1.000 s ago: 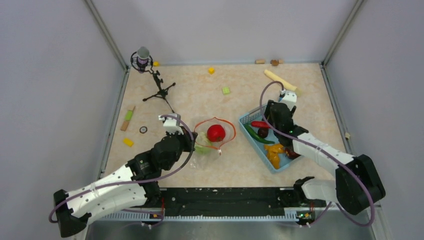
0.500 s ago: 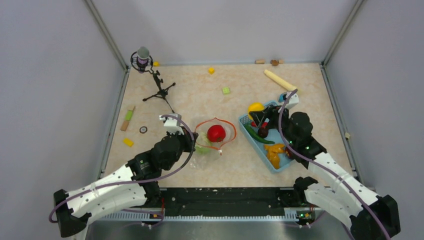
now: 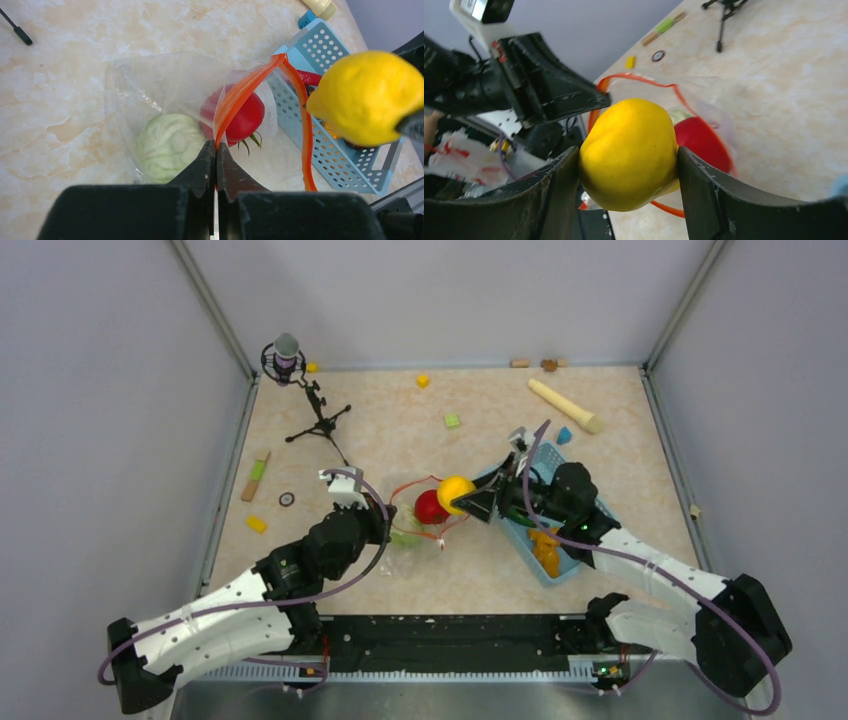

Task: Place the food in the zip-top bag and seal the zipper
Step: Place the fake fruit in the zipper food storage bag.

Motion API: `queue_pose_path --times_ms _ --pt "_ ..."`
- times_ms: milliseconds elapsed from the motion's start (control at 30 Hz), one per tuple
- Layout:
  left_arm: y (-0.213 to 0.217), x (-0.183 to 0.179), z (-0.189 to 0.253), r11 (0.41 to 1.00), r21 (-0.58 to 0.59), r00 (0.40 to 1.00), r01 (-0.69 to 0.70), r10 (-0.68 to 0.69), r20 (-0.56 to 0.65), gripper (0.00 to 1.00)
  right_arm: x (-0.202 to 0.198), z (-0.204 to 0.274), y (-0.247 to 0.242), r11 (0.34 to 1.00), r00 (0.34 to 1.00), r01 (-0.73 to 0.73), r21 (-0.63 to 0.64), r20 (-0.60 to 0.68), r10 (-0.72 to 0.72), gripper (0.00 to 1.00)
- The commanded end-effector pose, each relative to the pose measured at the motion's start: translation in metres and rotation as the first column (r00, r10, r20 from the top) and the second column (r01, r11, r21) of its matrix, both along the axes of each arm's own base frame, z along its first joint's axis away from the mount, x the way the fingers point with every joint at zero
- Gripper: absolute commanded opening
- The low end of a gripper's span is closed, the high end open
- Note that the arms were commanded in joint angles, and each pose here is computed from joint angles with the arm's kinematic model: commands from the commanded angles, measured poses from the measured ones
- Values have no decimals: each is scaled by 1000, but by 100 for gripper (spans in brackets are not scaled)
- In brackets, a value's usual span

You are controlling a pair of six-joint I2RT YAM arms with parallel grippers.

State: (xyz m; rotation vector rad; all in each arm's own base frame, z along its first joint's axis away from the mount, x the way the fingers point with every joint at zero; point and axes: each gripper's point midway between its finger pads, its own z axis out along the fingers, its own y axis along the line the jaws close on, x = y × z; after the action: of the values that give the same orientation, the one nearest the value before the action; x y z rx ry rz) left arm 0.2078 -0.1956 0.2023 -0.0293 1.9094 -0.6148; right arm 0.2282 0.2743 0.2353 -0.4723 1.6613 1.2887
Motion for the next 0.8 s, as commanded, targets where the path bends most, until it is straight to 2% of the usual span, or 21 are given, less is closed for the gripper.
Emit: queue_pose_path --times_ms 0,200,533,700,767 --pt "-6 2 28 998 -56 999 12 -9 49 0 -29 42 39 982 971 -187 35 154 180 49" --pt "-6 1 29 998 -63 999 16 -13 51 0 -43 31 67 971 965 -238 29 115 234 49" --pt "-5 1 29 998 -65 999 17 -14 52 0 -22 -25 87 990 977 -137 -44 -168 128 49" --pt "-5 1 30 998 -67 998 15 -11 54 0 -21 -48 89 985 965 -129 -114 -242 99 54" --pt "-4 1 30 998 -67 998 13 -9 55 0 -20 -53 89 983 963 -125 -136 -255 87 63"
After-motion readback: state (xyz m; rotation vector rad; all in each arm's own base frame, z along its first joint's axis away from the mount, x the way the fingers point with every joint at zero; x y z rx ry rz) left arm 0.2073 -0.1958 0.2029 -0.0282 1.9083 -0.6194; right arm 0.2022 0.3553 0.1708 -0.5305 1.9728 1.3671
